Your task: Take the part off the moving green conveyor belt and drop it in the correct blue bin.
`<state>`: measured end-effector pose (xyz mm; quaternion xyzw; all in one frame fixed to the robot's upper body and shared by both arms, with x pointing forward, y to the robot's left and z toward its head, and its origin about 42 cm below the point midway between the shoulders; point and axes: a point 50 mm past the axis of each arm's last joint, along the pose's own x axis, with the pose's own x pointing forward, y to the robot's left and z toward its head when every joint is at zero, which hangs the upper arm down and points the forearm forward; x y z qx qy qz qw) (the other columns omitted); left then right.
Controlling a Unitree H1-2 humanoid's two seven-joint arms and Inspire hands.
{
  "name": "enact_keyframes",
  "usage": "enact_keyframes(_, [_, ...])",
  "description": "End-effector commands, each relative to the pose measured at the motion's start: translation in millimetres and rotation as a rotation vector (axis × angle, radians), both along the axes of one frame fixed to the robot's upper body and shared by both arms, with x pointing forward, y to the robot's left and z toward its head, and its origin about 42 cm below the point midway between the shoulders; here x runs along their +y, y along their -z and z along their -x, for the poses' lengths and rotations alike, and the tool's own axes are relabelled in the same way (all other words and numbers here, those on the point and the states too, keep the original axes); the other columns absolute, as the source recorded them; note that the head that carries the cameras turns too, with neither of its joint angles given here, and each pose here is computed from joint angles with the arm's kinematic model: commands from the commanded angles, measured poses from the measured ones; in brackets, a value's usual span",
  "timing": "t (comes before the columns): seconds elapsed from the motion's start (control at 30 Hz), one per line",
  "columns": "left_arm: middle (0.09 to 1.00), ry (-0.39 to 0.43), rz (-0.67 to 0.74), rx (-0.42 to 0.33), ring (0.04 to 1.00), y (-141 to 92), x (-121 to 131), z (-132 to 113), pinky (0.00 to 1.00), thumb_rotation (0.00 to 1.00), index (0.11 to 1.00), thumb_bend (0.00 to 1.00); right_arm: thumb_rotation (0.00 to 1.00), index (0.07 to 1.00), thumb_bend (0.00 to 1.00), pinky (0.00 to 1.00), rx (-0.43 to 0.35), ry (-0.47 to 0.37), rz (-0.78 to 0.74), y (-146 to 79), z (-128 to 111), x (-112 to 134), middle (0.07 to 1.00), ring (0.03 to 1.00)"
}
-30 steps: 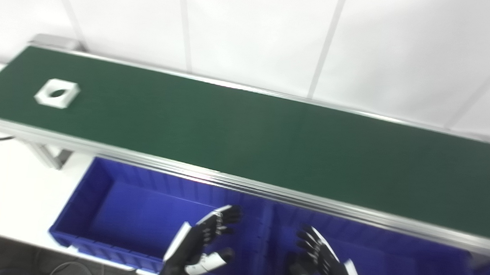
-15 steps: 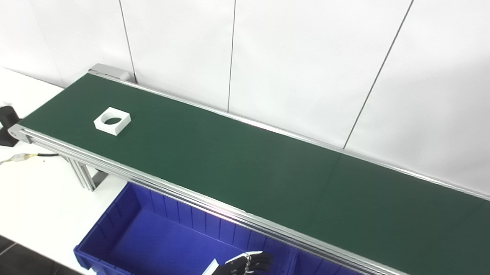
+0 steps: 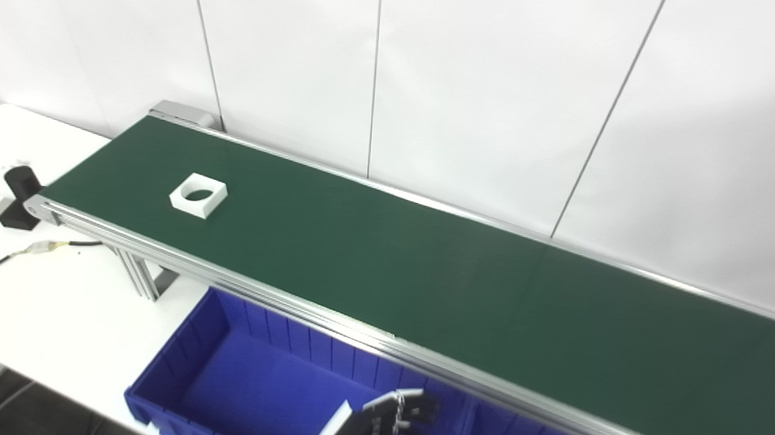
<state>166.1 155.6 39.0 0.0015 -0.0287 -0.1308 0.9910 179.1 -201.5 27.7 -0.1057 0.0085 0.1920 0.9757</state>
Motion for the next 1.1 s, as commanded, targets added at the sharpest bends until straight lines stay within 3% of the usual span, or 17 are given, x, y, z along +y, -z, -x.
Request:
enact_keyframes(0.0, [0.800,0.014,-0.008,-0.061,0.764,-13.7,0.7,-6.2,0.70,0.47,0.785,0.90,0.43,0.961,0.28,0.78,-0.056,-0.013,-0.042,-8.0,-4.6,0.7,0.914,0.871])
enact_keyframes(0.4, [0.772,-0.020,-0.070,-0.147,0.742,-45.7,18.8,-19.5,0.68,0.41,0.757,0.88,0.37,0.969,0.23,0.77,-0.059,-0.017,-0.037,-8.2,-5.3,2.5,0.914,0.873])
enact_keyframes(0.57, [0.758,-0.034,-0.083,-0.187,0.725,-63.6,24.4,-26.5,0.66,0.40,0.746,0.93,0.36,0.967,0.22,0.76,-0.068,-0.015,-0.039,-8.2,-6.1,2.4,0.913,0.869])
enact_keyframes(0.93, [0.756,-0.082,-0.196,-0.293,0.745,-102.7,45.5,-37.4,0.67,0.41,0.739,0.97,0.39,0.969,0.22,0.77,-0.065,-0.021,-0.035,-6.7,-8.4,1.1,0.918,0.871])
enact_keyframes(1.07, [0.760,-0.096,-0.214,-0.325,0.732,-117.4,56.2,-44.4,0.67,0.35,0.749,0.95,0.39,0.972,0.21,0.77,-0.063,-0.020,-0.042,-6.0,-10.3,1.0,0.920,0.872])
